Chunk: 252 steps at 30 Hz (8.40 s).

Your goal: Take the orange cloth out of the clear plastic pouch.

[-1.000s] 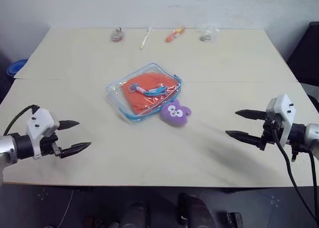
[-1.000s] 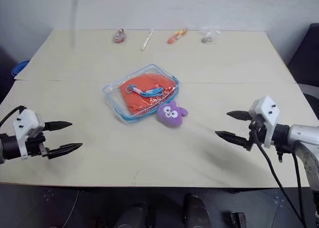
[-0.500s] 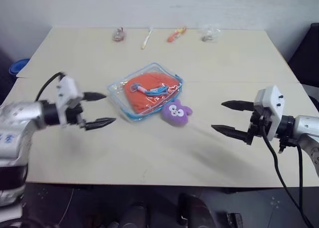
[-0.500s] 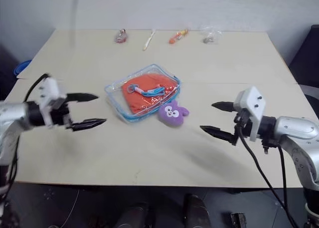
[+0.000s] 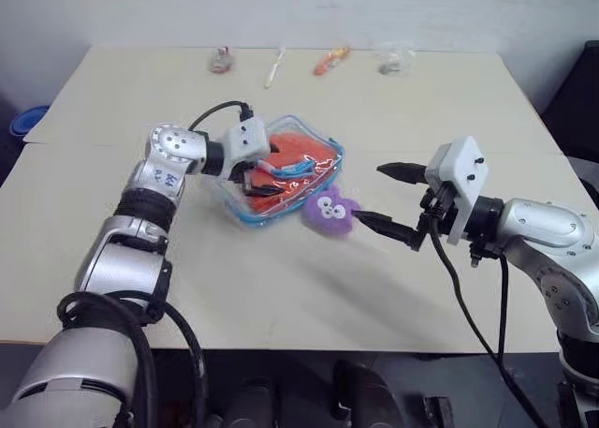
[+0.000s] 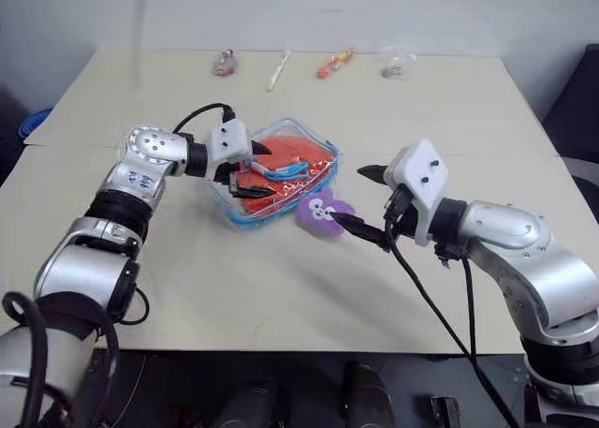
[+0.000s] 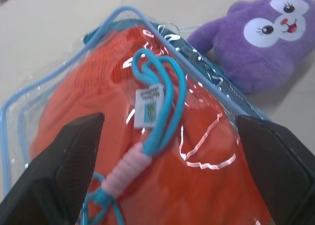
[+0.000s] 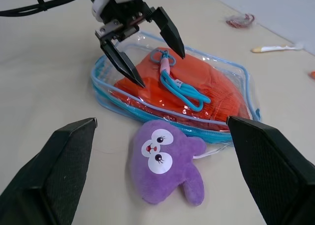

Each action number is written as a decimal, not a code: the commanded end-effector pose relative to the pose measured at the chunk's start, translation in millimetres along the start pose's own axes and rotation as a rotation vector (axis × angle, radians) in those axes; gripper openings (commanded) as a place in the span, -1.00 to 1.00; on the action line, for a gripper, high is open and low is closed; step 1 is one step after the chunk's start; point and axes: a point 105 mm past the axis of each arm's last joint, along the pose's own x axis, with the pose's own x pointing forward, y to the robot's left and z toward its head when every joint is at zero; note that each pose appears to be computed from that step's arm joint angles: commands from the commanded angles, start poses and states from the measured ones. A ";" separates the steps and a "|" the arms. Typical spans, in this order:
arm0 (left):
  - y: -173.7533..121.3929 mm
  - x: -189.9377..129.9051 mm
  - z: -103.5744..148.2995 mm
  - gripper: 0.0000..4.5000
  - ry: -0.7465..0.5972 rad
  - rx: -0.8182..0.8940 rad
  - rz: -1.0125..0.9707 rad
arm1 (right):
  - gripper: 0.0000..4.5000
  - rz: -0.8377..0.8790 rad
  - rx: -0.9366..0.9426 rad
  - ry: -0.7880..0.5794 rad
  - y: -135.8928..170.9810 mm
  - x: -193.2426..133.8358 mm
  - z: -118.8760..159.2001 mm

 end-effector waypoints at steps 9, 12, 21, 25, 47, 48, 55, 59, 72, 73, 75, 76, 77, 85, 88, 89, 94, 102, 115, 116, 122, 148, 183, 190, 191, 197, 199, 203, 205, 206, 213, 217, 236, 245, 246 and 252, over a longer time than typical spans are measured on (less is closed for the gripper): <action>6.4 25.3 3.3 0.06 0.063 0.043 0.088 | 1.00 -0.065 -0.022 -0.035 0.4 -9.4 11.0; 4.9 27.2 2.1 -0.34 0.064 0.042 0.088 | 1.00 -0.069 -0.022 -0.037 0.5 -9.4 11.3; 23.9 -8.9 11.3 -1.00 -0.058 -0.031 0.143 | 1.00 -0.011 -0.011 -0.015 10.3 -7.1 5.3; 30.8 -60.4 -4.3 -1.00 -0.059 -0.087 0.205 | 1.00 0.103 0.004 -0.013 27.3 -4.4 2.3; -68.2 -257.8 -131.8 -0.53 0.502 -0.540 0.765 | 1.00 0.500 0.024 -0.083 51.0 13.2 8.3; -70.2 -256.4 -129.8 -0.40 0.497 -0.537 0.754 | 1.00 0.501 0.022 -0.081 50.7 13.0 8.3; -64.4 -273.4 -114.9 0.62 0.503 -0.530 0.766 | 1.00 0.498 0.019 -0.063 49.0 6.6 7.8; -51.5 -266.5 -41.4 0.86 0.122 -0.534 0.665 | 1.00 0.463 0.019 -0.055 45.6 2.1 8.2; -50.2 -102.3 21.3 0.86 0.207 -0.142 0.173 | 1.00 0.330 0.026 -0.032 44.3 -10.6 9.5; -50.2 -91.6 22.8 0.86 0.214 -0.131 0.173 | 1.00 0.315 0.025 -0.030 43.6 -11.8 9.8; -54.4 -71.5 27.5 0.86 0.208 -0.117 0.153 | 1.00 0.290 0.030 -0.030 43.4 -13.9 10.0; -55.7 -63.5 28.2 0.86 0.207 -0.120 0.150 | 1.00 0.282 0.031 -0.029 44.2 -14.7 9.9; -58.2 -57.0 27.4 0.86 0.214 -0.119 0.141 | 1.00 0.278 0.031 -0.029 45.5 -15.2 9.9; -70.7 -31.9 18.5 0.86 0.304 -0.114 0.123 | 1.00 0.232 0.027 -0.028 43.1 -17.3 10.5; -66.2 -24.5 12.3 0.86 0.348 -0.084 0.168 | 1.00 0.221 0.025 -0.030 42.2 -16.3 10.4; -64.2 -23.0 10.2 0.86 0.359 -0.073 0.183 | 1.00 0.220 0.025 -0.031 42.4 -16.0 10.6; -60.5 -17.5 4.6 0.37 0.357 -0.104 0.207 | 1.00 0.219 0.025 -0.035 43.2 -14.8 11.1; -63.3 -23.1 -3.7 -0.77 0.370 -0.119 0.205 | 1.00 0.217 0.022 -0.035 41.4 -15.1 11.1; -80.7 -92.5 -36.8 -0.99 0.309 0.225 -0.004 | 1.00 0.298 0.042 0.025 53.7 -24.8 -0.2; -90.0 -97.3 -37.9 -0.99 0.266 0.265 -0.083 | 1.00 0.314 0.047 0.030 55.5 -25.8 -1.2; -102.7 -105.4 -40.8 -0.99 0.108 0.414 -0.235 | 1.00 0.379 0.042 0.061 62.7 -29.9 -7.2; -73.3 -93.7 -44.9 -0.14 0.085 0.468 -0.305 | 1.00 0.288 -0.019 0.128 52.9 -34.0 -28.9; -106.0 -135.1 60.2 1.00 -0.185 -0.283 -0.470 | -0.45 -0.083 -0.006 0.351 54.3 11.5 -106.3; -104.5 -132.3 56.5 1.00 -0.179 -0.255 -0.466 | -0.98 -0.068 0.080 0.336 58.1 6.2 -96.5; -104.3 -131.4 57.4 1.00 -0.183 -0.249 -0.467 | -0.98 -0.054 0.126 0.326 59.5 4.2 -91.6; -103.2 -123.8 62.7 1.00 -0.209 -0.229 -0.473 | -0.98 0.042 0.269 0.265 68.8 4.1 -64.6; -102.7 -120.0 64.2 1.00 -0.216 -0.221 -0.478 | -0.98 0.084 0.288 0.272 77.8 10.9 -63.9; -101.9 -115.8 66.6 1.00 -0.222 -0.208 -0.483 | -0.98 0.102 0.297 0.334 91.5 21.1 -75.3; -102.2 -115.6 67.4 1.00 -0.223 -0.206 -0.487 | -0.98 0.081 0.311 0.348 92.0 21.1 -77.2; -102.7 -115.6 67.4 1.00 -0.224 -0.206 -0.489 | -0.98 0.076 0.328 0.355 93.4 20.1 -77.8; -109.2 -113.6 64.3 1.00 -0.218 -0.192 -0.517 | -0.98 0.146 0.373 0.301 111.2 23.5 -69.8; -117.8 -114.3 58.4 1.00 -0.187 -0.161 -0.561 | -0.98 0.263 0.358 0.245 126.7 40.2 -61.6; -127.1 -120.0 47.6 1.00 -0.130 -0.123 -0.574 | -0.04 0.336 0.320 0.192 129.2 68.6 -65.7; -124.2 -114.7 46.2 1.00 -0.144 -0.097 -0.579 | 0.99 0.347 0.409 0.087 114.8 46.2 -30.0; -124.2 -113.5 45.7 1.00 -0.144 -0.088 -0.583 | 0.99 0.364 0.438 0.070 113.5 42.9 -24.7; -127.8 -106.7 46.0 1.00 -0.145 -0.046 -0.614 | 0.99 0.254 0.196 0.091 71.7 32.5 -14.1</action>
